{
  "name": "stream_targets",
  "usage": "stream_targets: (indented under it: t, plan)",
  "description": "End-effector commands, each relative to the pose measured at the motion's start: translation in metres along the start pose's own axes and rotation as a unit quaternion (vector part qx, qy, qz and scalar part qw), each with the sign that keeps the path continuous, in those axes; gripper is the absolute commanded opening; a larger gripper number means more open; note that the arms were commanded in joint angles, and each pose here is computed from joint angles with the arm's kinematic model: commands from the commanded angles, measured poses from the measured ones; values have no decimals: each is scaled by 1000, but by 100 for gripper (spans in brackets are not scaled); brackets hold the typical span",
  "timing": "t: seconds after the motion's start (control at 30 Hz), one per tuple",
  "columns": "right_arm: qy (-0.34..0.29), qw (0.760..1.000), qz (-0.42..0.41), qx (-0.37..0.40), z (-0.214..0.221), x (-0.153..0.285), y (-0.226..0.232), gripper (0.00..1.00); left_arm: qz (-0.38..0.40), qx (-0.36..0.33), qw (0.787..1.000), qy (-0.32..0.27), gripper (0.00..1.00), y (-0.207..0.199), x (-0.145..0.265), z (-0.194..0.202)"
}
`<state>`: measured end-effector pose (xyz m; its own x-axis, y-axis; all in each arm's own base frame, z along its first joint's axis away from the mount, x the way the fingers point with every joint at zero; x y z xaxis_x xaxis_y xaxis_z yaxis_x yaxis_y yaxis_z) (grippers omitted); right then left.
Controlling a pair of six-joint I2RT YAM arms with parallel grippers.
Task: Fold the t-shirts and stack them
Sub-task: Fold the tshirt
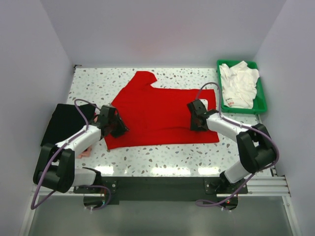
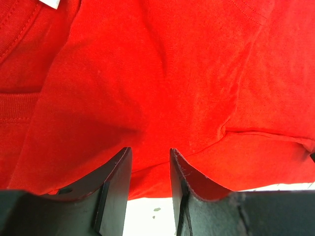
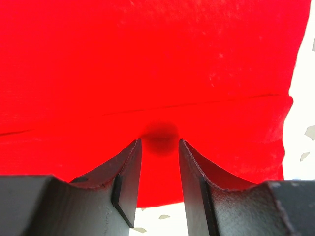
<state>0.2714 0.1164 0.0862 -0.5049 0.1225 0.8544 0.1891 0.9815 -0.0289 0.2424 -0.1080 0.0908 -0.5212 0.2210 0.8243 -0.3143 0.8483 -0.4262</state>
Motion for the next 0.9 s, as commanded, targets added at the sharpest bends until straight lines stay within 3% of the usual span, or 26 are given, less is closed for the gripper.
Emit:
stream_targets:
  t: [0.0, 0.87]
  plan:
    - [-21, 999, 6, -26, -1, 6, -8, 40, 2, -6, 1000, -13, 41, -1, -3, -3]
    - [-23, 995, 30, -87, -26, -7, -40, 40, -29, 1, 1000, -3, 41, 9, -2, 2]
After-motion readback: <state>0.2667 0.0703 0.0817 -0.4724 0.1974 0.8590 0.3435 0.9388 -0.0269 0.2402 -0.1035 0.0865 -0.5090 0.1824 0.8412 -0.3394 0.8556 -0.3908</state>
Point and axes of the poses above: each gripper's point midway between its finger pads, its own x axis back along the fingers, its own y axis along the line the jaws close on, z = x × y, the point moved 6 cm from there along x, back along the fingers, and after that the axes turned 5 degrees about -x, right-handed, at the moved point
